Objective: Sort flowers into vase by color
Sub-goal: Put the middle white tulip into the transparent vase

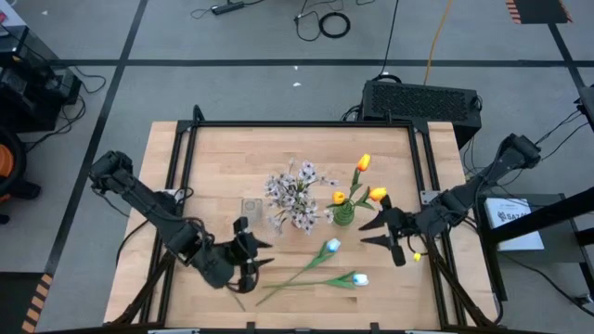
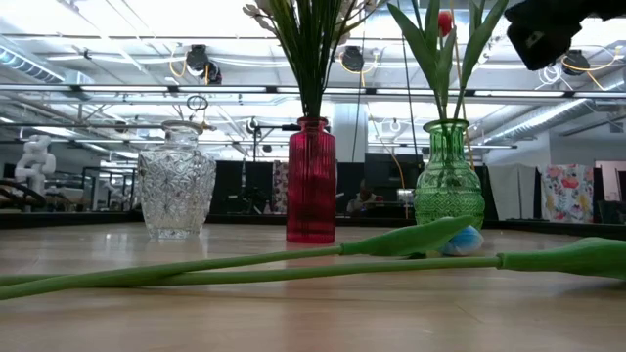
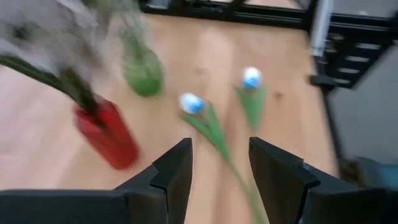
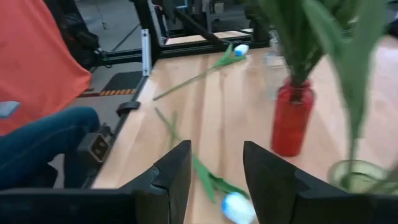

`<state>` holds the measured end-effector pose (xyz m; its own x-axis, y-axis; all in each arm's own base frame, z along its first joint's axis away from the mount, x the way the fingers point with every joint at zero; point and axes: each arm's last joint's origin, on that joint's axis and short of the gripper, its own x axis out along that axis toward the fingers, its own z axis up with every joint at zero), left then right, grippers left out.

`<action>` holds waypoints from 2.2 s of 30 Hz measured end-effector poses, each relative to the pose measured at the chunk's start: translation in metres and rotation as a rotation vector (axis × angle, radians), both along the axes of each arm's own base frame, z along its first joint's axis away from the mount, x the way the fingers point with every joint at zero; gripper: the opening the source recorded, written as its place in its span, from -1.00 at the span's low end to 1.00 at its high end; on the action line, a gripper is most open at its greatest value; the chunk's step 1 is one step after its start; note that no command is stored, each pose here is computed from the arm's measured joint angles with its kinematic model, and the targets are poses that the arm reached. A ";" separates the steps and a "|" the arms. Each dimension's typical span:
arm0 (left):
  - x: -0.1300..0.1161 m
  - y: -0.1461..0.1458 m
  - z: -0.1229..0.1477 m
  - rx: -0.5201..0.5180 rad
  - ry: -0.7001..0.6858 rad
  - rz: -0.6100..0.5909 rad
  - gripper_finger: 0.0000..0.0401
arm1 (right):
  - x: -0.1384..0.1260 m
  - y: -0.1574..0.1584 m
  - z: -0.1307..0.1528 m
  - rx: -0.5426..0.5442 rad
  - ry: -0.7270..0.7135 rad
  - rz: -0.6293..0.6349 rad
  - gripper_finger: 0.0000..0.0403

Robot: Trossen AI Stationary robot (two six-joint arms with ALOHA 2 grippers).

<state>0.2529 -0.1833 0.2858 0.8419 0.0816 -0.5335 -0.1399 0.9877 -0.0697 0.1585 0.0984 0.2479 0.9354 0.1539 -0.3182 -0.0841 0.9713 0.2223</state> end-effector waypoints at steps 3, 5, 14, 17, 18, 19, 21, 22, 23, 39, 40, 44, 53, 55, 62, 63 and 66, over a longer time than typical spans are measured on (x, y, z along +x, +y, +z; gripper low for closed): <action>-0.012 -0.016 -0.002 -0.073 0.026 -0.067 -0.17 | 0.000 0.010 -0.005 0.012 0.022 0.020 -0.34; -0.020 -0.026 -0.002 -0.128 0.023 -0.076 -0.17 | -0.001 0.015 -0.008 0.026 0.036 0.012 -0.35; -0.055 -0.058 -0.002 -0.259 0.040 -0.128 -0.17 | -0.001 0.031 -0.016 0.044 0.038 -0.036 -0.35; -0.064 -0.065 -0.004 -0.321 0.060 -0.111 -0.17 | -0.001 0.033 -0.015 0.036 0.021 -0.021 -0.35; -0.067 -0.067 -0.006 -0.341 0.071 -0.095 -0.17 | 0.000 0.033 -0.015 0.033 0.019 -0.020 -0.35; -0.069 -0.068 -0.008 -0.355 0.086 -0.077 -0.17 | -0.001 0.033 -0.015 0.030 0.022 -0.020 -0.35; -0.072 -0.071 -0.015 -0.390 0.115 -0.023 -0.17 | -0.001 0.033 -0.016 0.035 0.027 -0.025 -0.35; -0.073 -0.073 -0.020 -0.407 0.130 0.007 -0.17 | 0.000 0.034 -0.017 0.049 0.031 -0.029 -0.35; -0.074 -0.075 -0.025 -0.422 0.149 0.039 -0.17 | 0.000 0.036 -0.018 0.060 0.039 -0.030 -0.35; -0.012 -0.094 -0.111 -0.340 0.131 0.176 -0.17 | 0.000 0.047 -0.034 0.029 0.106 -0.011 -0.35; -0.006 -0.093 -0.114 -0.330 0.116 0.167 -0.17 | 0.001 0.046 -0.034 0.029 0.106 -0.015 -0.35; 0.015 -0.088 -0.128 -0.228 0.044 0.165 -0.17 | 0.002 0.045 -0.034 0.046 0.107 -0.033 -0.35; 0.050 -0.055 -0.143 -0.064 0.028 0.228 -0.14 | 0.001 0.046 -0.034 0.101 0.117 -0.047 -0.35; 0.058 -0.050 -0.144 -0.085 0.038 0.219 -0.09 | 0.002 0.046 -0.034 0.105 0.119 -0.049 -0.35; 0.069 -0.041 -0.142 -0.080 0.034 0.182 0.13 | 0.005 0.049 -0.043 0.087 0.151 -0.063 -0.35; 0.070 -0.041 -0.142 -0.085 0.035 0.175 0.15 | 0.006 0.050 -0.044 0.083 0.156 -0.064 -0.35; 0.071 -0.043 -0.153 -0.076 0.054 0.169 0.16 | 0.007 0.051 -0.047 0.074 0.164 -0.065 -0.35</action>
